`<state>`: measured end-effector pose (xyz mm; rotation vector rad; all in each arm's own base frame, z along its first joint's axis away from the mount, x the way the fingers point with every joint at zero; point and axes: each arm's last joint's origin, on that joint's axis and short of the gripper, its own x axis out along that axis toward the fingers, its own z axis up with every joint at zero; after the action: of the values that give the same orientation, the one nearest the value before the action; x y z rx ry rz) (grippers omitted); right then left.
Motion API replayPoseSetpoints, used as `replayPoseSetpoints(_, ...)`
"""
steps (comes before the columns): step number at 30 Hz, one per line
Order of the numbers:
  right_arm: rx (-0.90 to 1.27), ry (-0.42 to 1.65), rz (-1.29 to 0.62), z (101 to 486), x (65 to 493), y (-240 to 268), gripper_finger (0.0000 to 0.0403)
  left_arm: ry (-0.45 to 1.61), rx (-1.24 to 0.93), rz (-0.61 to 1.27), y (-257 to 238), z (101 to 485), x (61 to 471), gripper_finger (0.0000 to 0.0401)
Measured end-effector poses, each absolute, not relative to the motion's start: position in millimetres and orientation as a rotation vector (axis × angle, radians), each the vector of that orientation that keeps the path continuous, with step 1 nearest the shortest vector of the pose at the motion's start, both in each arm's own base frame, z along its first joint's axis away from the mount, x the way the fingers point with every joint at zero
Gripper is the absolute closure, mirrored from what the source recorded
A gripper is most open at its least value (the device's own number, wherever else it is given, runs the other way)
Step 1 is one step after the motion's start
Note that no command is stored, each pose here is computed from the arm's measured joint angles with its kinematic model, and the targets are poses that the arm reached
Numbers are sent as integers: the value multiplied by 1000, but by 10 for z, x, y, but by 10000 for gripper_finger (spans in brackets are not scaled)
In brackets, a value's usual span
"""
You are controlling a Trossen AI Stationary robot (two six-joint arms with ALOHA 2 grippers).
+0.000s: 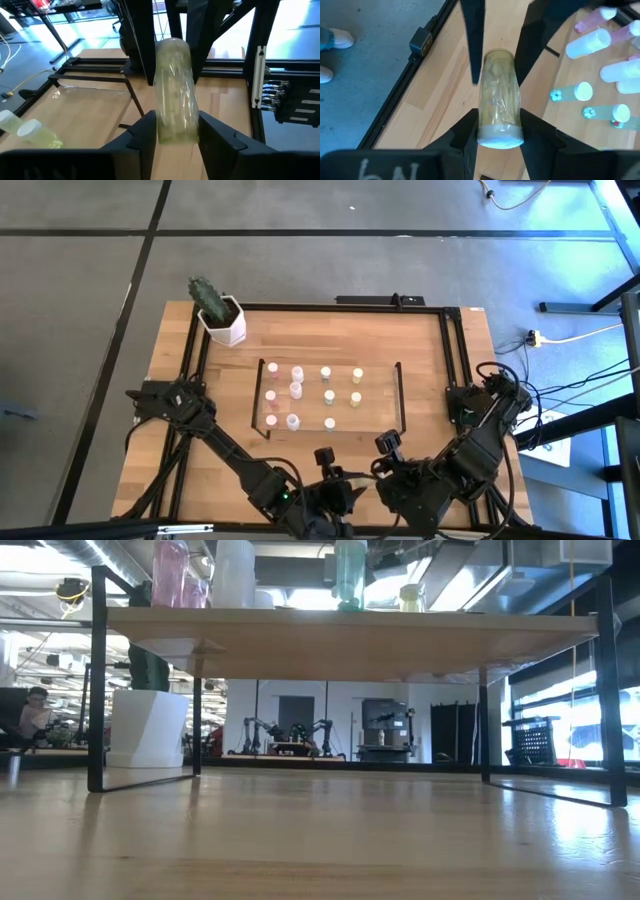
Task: Pick and place medicine bottles onto shelf by color
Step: Put the yellow pill bottle on the shelf aligned with the other yellow pill bottles
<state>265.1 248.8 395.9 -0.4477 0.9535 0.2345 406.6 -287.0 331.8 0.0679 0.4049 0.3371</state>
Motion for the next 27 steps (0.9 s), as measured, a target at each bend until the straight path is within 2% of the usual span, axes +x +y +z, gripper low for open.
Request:
replayPoseSetpoints(9, -433, 966, 244, 3955, 2648, 2487, 281, 435, 52, 312, -2774, 3304, 4141, 241)
replayPoseSetpoints(17, -379, 1060, 248, 3924, 2604, 2447, 281, 494, 108, 308, -2780, 3259, 4076, 240)
replayPoseSetpoints(27, -193, 1207, 194, 3905, 2696, 2231, 281, 515, 68, 314, -2802, 3475, 3773, 241)
